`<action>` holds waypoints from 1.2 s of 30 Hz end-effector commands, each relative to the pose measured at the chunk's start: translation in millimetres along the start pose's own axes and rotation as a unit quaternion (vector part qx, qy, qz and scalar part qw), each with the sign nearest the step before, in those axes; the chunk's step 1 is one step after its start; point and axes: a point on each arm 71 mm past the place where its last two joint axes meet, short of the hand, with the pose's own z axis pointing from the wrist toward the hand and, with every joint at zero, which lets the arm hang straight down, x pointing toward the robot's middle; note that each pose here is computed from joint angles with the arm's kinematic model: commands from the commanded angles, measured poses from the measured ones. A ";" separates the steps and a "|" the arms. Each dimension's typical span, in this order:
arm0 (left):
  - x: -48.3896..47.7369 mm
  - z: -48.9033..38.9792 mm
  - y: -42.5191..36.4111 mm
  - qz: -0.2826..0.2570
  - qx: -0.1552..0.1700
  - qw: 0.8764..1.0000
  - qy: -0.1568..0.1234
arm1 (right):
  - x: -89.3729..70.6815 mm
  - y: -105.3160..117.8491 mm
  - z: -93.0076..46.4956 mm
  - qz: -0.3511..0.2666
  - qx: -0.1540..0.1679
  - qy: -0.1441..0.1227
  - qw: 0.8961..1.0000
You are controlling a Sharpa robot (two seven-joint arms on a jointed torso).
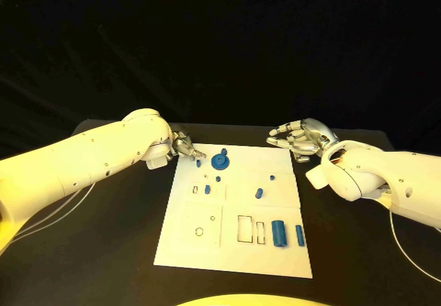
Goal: Assemble the parts on the task board
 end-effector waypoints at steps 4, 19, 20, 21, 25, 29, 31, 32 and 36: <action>0.8 2.3 -3.8 0.006 0.009 1.000 0.010 | 1.8 1.6 0.6 -0.003 -0.008 0.004 1.000; 2.4 7.6 -4.0 0.007 0.005 1.000 0.017 | 2.2 1.8 0.8 -0.003 -0.008 0.005 1.000; 2.7 8.0 -4.0 0.008 0.004 1.000 0.018 | 2.2 1.8 0.9 -0.003 -0.008 0.005 1.000; 3.0 8.3 -3.9 0.008 0.004 1.000 0.019 | 2.3 1.8 0.9 -0.003 -0.009 0.005 1.000; 3.8 8.9 -3.4 0.010 0.003 1.000 0.022 | 2.4 1.8 1.0 -0.003 -0.009 0.005 1.000; 4.6 9.3 -3.0 0.011 0.003 1.000 0.025 | 2.5 1.8 1.1 -0.003 -0.009 0.006 1.000; 5.0 9.4 -2.9 0.011 0.003 1.000 0.026 | 2.5 1.8 1.2 -0.003 -0.009 0.006 1.000; 5.2 9.5 -2.9 0.011 0.003 1.000 0.027 | 2.5 1.8 1.2 -0.003 -0.009 0.006 1.000; 6.1 9.6 -3.2 0.011 0.004 0.999 0.031 | 2.7 1.9 1.3 -0.003 -0.009 0.006 1.000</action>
